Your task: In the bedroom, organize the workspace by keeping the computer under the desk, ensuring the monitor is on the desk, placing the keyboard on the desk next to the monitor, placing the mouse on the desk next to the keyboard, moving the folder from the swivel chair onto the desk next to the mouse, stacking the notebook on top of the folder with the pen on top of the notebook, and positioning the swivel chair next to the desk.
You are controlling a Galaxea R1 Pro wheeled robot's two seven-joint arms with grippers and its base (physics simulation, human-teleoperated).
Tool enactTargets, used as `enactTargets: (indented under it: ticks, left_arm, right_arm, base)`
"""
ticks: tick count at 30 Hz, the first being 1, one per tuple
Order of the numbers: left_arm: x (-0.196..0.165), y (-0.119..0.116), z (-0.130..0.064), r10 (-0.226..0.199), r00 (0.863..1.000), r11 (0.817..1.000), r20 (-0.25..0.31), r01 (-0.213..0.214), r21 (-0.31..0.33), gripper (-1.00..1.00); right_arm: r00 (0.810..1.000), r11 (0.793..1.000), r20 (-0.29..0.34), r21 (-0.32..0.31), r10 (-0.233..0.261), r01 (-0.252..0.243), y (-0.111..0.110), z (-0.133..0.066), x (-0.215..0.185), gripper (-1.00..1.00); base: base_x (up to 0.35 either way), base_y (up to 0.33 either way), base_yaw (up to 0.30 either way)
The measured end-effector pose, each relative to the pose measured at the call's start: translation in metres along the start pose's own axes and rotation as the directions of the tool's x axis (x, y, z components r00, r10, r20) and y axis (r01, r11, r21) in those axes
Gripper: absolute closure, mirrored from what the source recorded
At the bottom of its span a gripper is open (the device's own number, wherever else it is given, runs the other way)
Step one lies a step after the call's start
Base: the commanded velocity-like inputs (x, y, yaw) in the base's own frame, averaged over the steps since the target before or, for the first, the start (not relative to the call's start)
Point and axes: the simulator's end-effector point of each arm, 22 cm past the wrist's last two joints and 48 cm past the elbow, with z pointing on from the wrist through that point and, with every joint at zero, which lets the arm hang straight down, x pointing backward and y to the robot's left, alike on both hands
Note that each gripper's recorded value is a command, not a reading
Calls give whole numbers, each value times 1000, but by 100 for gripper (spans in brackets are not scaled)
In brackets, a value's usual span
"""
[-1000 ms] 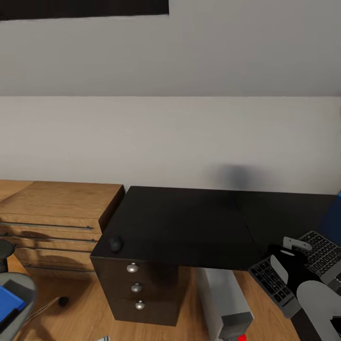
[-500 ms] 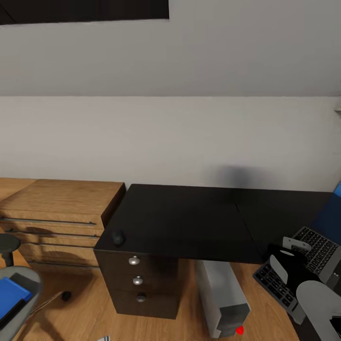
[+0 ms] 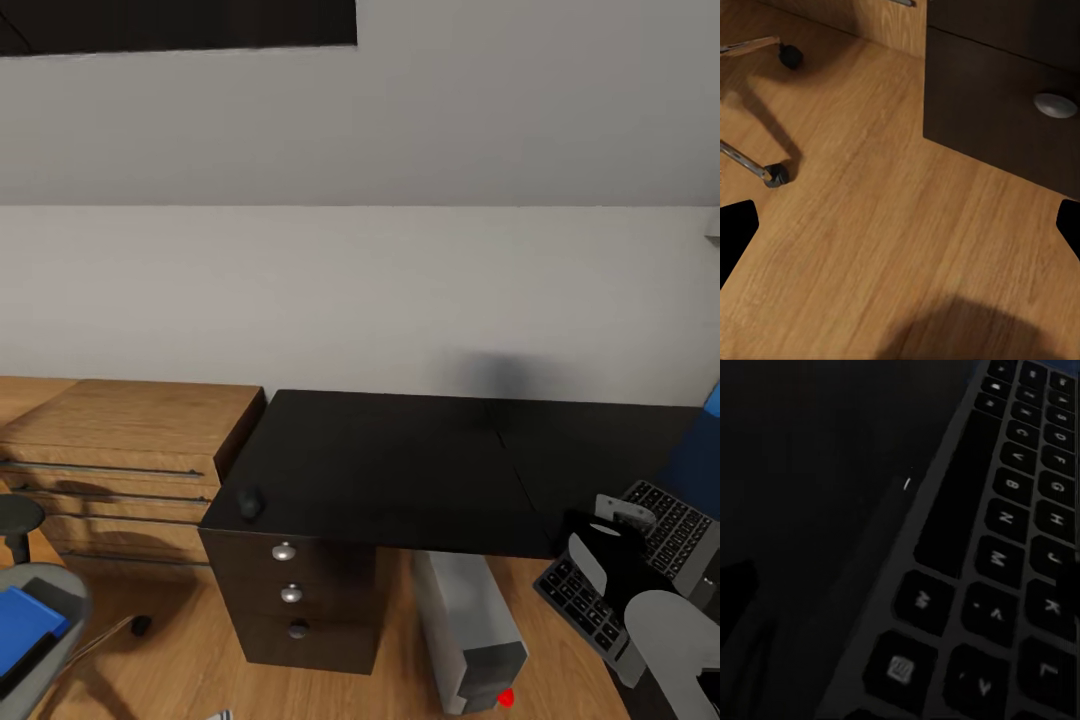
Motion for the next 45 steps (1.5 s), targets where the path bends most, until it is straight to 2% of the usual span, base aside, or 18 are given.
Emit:
enactTargets:
  ticks: [11,12,15,17,18,20,22,26,32,34,39,45]
  left_arm:
    - [1,2,-14,11,1000,1000,-29,-12,-5,-100]
    - [1,3,-15,12,999,1000,-30,-12,-6,-100]
    - [-2,3,-18,12,999,1000,-31,-13,-6,-100]
    - [-4,3,-21,12,999,1000,-32,-13,-7,-100]
    - [-5,3,-22,13,999,1000,-32,-13,-6,-100]
    - [-7,3,-24,13,999,1000,-32,-13,-6,-100]
    - [-9,3,-27,13,999,1000,-33,-13,-6,-100]
    - [-10,4,-28,13,999,1000,-33,-13,-6,-100]
    - [-10,4,-28,13,999,1000,-33,-13,-5,-100]
    - [-10,4,-28,14,999,1000,-32,-14,-5,-100]
    - [-11,4,-27,13,999,1000,-31,-13,-5,-100]
    - [-11,4,-27,13,999,1000,-31,-13,-5,-100]
  right_arm:
    - [992,998,111,-43,53,-49,12,-21,-73,-100]
    - [990,997,130,-62,60,-53,19,-28,-88,-100]
    - [990,996,127,-82,56,-45,26,-39,-95,-100]
    - [991,993,125,-109,49,-35,33,-52,-99,-100]
    - [991,989,127,-142,47,-29,39,-69,-99,-100]
    - [990,985,128,-170,51,-29,42,-84,-99,-100]
    - [988,973,137,-228,70,-38,48,-114,-98,-100]
    - [987,957,132,-285,89,-48,54,-142,-96,-100]
    - [987,943,115,-326,108,-65,62,-158,-91,-100]
    - [986,932,102,-352,129,-85,75,-167,-88,-100]
    - [985,922,88,-373,150,-107,87,-176,-85,-100]
    - [985,922,84,-373,149,-108,88,-175,-83,-100]
  base:
    - [0,0,0]
    - [0,0,0]
    - [0,0,0]
    - [0,0,0]
    - [0,0,0]
    - [0,0,0]
    - [0,0,0]
    - [0,0,0]
    - [0,0,0]
    - [0,0,0]
    - [-62,42,0]
    - [-248,179,-87]
